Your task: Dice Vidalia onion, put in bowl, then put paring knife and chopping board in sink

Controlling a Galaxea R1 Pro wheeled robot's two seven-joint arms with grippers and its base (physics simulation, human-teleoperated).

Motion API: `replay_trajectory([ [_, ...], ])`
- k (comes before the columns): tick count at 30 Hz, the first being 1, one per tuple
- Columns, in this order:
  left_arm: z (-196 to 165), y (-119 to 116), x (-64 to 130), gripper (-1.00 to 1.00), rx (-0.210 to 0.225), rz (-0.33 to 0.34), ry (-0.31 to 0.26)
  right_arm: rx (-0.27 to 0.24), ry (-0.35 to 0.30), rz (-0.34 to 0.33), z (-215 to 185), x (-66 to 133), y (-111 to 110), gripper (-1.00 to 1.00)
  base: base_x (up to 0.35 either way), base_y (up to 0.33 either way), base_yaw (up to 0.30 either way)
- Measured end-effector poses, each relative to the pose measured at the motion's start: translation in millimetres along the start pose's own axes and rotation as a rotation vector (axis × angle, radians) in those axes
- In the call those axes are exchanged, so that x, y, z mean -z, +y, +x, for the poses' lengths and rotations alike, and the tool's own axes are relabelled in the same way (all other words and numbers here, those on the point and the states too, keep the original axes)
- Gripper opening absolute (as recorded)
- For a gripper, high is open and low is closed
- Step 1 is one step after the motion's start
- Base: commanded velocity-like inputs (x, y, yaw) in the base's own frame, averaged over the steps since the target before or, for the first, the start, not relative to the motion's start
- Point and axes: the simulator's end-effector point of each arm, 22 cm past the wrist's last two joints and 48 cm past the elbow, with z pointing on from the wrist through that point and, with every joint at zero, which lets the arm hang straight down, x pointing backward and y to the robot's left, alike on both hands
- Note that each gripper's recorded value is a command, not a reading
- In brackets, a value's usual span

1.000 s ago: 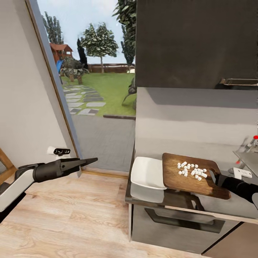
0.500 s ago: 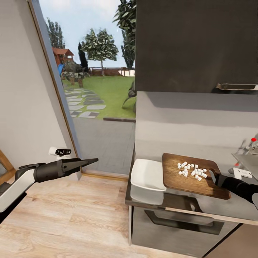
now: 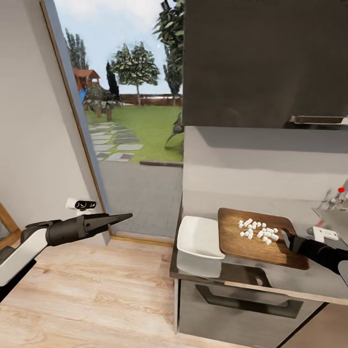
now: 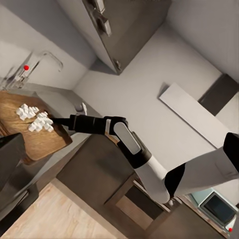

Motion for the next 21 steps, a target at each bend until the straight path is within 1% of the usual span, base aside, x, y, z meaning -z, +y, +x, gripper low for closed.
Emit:
replay_trajectory([
  [2, -0.1, 0.5, 0.0, 1.00, 0.001, 0.000, 0.000, -0.008, 0.000, -0.011, 0.2, -0.6, 2.8, -1.00, 0.000, 0.276, 0.000],
  [6, -0.2, 0.0, -0.1, 1.00, 0.001, 0.001, -0.001, -0.005, 0.000, -0.008, 0.3, -0.5, 2.1, -1.00, 0.015, 0.301, 0.000],
  [10, -0.2, -0.5, -0.4, 1.00, 0.001, 0.003, -0.002, -0.006, 0.000, -0.007, 0.1, -0.1, 1.9, -1.00, 0.133, 0.281, 0.000],
  [19, 0.0, -0.5, -0.6, 1.00, 0.002, 0.003, -0.002, -0.004, -0.001, -0.004, -0.3, 0.2, 0.8, -1.00, 0.240, 0.024, 0.000],
  [21, 0.2, 0.0, -0.6, 1.00, 0.003, 0.004, -0.002, -0.003, 0.000, -0.001, 0.1, -0.3, 0.3, -1.00, 0.127, 0.001, 0.000],
])
